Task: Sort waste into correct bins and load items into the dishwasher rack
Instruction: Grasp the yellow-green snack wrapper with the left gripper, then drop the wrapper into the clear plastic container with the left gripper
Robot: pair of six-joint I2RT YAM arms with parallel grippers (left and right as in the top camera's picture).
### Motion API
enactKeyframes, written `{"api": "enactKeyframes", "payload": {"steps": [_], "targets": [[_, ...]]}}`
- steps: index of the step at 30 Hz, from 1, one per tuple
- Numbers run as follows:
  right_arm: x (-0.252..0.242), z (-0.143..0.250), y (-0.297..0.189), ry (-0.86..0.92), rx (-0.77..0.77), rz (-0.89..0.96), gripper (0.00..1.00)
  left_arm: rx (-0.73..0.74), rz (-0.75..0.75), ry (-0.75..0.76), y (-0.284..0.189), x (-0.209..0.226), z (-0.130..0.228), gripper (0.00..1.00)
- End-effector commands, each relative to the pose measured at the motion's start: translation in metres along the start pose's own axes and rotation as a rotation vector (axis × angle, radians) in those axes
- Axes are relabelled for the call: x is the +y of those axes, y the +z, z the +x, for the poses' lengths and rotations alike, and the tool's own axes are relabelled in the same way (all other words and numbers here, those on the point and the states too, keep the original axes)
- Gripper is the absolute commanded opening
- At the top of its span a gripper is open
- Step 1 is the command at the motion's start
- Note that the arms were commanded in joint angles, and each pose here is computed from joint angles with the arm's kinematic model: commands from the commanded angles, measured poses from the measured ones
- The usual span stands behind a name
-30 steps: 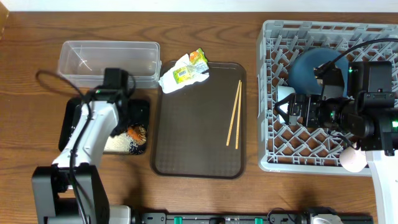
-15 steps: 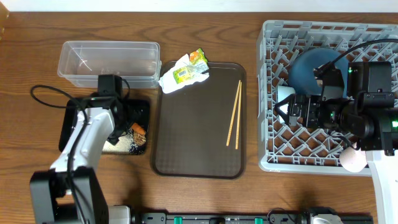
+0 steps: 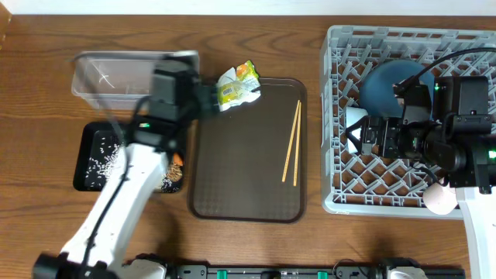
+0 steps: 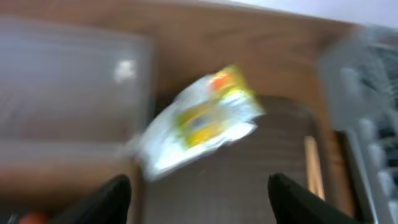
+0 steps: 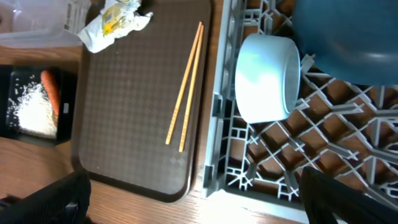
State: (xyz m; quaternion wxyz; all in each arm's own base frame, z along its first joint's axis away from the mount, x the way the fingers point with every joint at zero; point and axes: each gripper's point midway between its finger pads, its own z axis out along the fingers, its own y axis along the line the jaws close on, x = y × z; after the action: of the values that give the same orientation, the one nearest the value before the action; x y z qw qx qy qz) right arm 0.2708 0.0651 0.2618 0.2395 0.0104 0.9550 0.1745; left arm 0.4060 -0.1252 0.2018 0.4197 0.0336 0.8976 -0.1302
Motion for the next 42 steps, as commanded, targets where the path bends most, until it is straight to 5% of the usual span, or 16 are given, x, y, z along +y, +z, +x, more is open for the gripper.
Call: {"api": "enactKeyframes", "payload": {"steps": [1,9,19,23,24,28,32,38,42], "targets": [[-0.002,0.001,0.000,-0.016,0.003,0.019,0.99,0.008,0.025,0.252,0.031,-0.019,0.008,0.71],[-0.002,0.006,0.000,-0.009,0.025,0.020,0.99,0.023,0.009,0.265,0.124,-0.015,0.042,0.72],[-0.002,0.006,0.000,0.014,0.025,0.020,0.99,0.084,0.001,0.271,0.178,-0.003,0.091,0.71],[-0.001,0.006,0.000,0.025,0.026,0.016,0.99,0.109,0.000,0.313,0.186,0.000,0.104,0.43],[-0.001,0.006,0.000,0.037,0.026,0.017,0.99,0.112,0.000,0.311,0.185,0.000,0.104,0.32],[0.001,0.007,0.000,0.037,0.029,0.006,0.99,0.079,0.012,0.312,0.174,-0.009,0.088,0.24],[0.000,0.007,0.000,0.036,0.028,0.006,0.99,0.058,0.022,0.319,0.139,-0.021,0.062,0.06],[0.000,0.007,0.000,0.036,0.028,0.006,0.99,0.061,0.003,0.319,0.081,-0.022,0.036,0.06],[0.001,0.006,0.000,0.036,0.027,0.006,0.99,0.024,-0.144,0.347,0.055,0.000,0.017,0.06]]}}
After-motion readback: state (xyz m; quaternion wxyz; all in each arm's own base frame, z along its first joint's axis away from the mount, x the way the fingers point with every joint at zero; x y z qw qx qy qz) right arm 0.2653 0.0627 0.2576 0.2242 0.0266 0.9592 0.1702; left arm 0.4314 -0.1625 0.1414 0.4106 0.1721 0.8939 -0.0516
